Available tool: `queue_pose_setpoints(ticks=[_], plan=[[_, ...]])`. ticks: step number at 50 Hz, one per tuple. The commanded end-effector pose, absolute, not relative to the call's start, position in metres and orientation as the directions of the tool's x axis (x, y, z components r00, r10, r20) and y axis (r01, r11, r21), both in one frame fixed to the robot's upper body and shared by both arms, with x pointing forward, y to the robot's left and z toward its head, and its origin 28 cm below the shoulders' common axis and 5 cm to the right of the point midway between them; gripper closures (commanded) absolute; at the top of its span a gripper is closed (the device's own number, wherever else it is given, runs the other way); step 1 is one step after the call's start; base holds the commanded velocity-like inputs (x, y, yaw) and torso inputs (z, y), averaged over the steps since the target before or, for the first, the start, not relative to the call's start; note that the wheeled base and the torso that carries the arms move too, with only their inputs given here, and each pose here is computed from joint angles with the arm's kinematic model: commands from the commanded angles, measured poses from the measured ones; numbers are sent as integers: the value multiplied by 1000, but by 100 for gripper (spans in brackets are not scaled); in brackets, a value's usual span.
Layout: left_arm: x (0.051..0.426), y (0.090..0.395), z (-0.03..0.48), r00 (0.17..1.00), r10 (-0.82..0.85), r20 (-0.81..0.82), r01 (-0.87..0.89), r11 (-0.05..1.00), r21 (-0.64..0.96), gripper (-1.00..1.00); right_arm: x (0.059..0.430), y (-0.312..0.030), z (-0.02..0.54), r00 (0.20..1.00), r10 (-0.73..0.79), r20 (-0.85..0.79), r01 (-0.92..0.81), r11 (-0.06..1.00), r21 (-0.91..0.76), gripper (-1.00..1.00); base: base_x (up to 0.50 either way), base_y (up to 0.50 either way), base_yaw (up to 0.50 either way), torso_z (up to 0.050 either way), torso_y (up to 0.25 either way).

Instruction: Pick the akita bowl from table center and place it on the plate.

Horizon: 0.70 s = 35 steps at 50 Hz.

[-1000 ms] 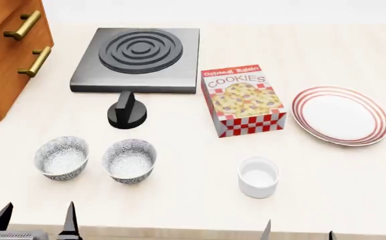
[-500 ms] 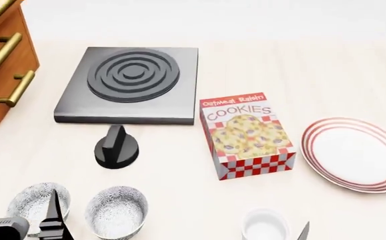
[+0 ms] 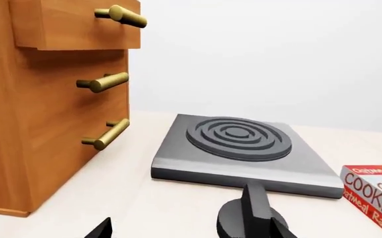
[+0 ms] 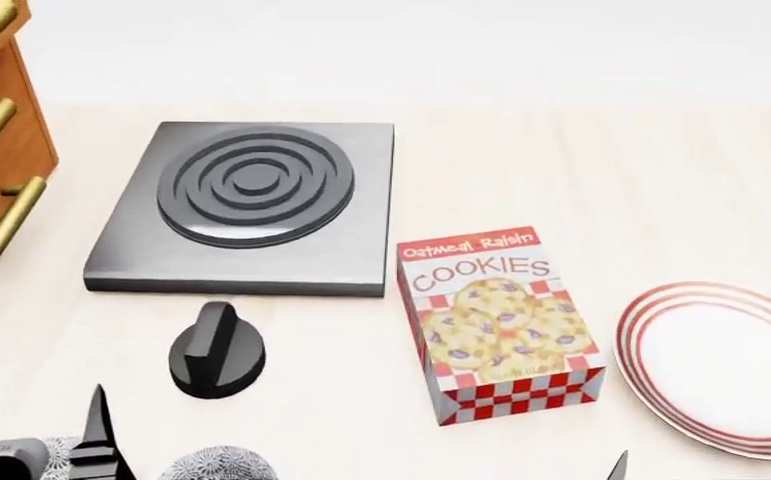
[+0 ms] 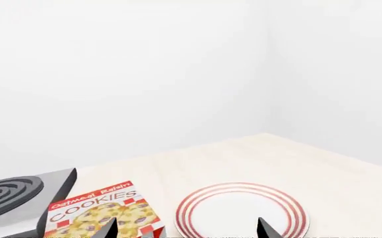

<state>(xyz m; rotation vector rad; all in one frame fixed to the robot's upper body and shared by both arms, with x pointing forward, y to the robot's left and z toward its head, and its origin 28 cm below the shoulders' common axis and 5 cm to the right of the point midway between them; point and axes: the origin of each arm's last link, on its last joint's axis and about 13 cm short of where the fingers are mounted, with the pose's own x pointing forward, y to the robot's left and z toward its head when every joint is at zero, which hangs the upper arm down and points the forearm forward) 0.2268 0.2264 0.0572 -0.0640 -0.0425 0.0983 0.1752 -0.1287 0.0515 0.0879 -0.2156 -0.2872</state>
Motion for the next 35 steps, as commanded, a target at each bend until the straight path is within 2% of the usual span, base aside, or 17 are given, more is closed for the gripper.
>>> queue_pose_setpoints(ticks=[1,10,15,20,25,35], plan=[[226,228,57,994,104,40,-101,993,-65,-100,175,-128,51,937,-289,195,270,956,118,-100,0,0,0,0,0],[226,228,57,994,105,39,-102,993,-65,-100,176,-127,50,944,-278,180,258,958,125,-100,0,0,0,0,0],[228,233,59,989,136,52,-133,989,-61,-100,190,-117,62,990,-97,101,90,993,76,-100,0,0,0,0,0],[232,243,63,980,190,62,-186,981,-58,-100,203,-112,78,997,20,79,-27,996,84,-100,0,0,0,0,0],[237,261,67,958,277,75,-272,960,-65,-100,220,-103,92,987,142,74,-150,982,115,-100,0,0,0,0,0],[233,286,62,920,387,67,-382,921,-79,-100,256,-77,106,923,380,-60,-377,925,55,-100,0,0,0,0,0]])
